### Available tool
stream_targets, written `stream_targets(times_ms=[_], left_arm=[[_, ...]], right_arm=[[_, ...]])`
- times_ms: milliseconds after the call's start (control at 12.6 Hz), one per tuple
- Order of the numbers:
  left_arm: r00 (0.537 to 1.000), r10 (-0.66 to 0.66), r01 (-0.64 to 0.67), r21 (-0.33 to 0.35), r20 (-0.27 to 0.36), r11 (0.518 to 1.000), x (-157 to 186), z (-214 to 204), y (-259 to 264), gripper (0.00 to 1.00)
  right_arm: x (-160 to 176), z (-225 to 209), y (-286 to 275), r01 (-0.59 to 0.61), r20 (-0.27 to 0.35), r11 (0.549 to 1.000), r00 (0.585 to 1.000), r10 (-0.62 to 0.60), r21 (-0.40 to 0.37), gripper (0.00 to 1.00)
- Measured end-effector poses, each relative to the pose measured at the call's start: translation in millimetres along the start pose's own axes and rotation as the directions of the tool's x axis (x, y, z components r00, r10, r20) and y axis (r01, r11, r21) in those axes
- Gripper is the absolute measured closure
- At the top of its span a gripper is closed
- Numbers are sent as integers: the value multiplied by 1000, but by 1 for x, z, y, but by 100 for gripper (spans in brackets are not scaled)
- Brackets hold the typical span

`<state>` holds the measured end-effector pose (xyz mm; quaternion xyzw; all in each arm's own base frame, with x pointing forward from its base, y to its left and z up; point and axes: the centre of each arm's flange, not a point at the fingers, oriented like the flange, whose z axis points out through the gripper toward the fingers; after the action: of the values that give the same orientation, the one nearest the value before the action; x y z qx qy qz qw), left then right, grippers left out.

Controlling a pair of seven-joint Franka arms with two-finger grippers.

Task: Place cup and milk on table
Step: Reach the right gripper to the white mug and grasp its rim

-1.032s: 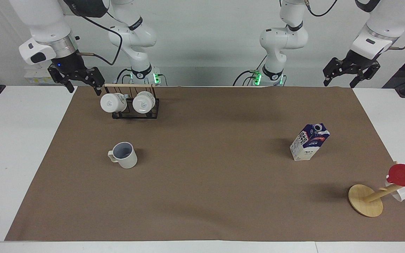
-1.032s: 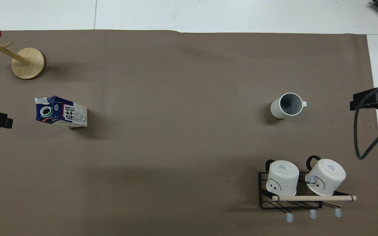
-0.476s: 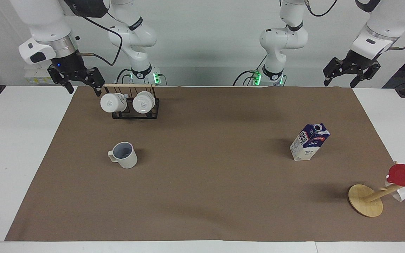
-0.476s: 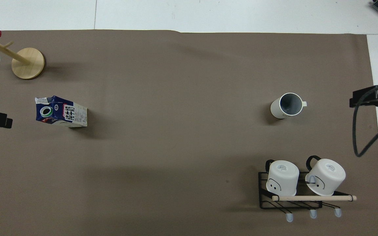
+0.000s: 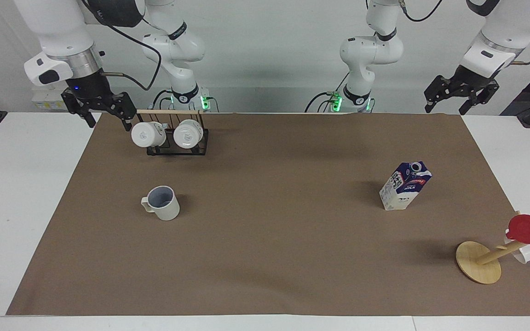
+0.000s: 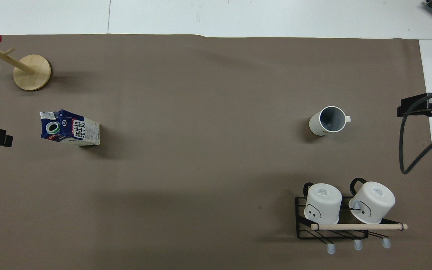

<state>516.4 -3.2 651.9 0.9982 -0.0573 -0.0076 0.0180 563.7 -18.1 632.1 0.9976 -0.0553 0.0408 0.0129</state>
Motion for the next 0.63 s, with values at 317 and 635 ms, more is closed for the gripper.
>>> stream_targets(times_ms=[317,635], left_arm=[[1000,0,0,0,0,1000,0,0,0,0],[1000,0,0,0,0,1000,0,0,0,0]], right_arm=[[12,38,-7,-12,-15,1000,1000,12,3,0],[22,94,-15,-120,-2,993,993,120,6,0]])
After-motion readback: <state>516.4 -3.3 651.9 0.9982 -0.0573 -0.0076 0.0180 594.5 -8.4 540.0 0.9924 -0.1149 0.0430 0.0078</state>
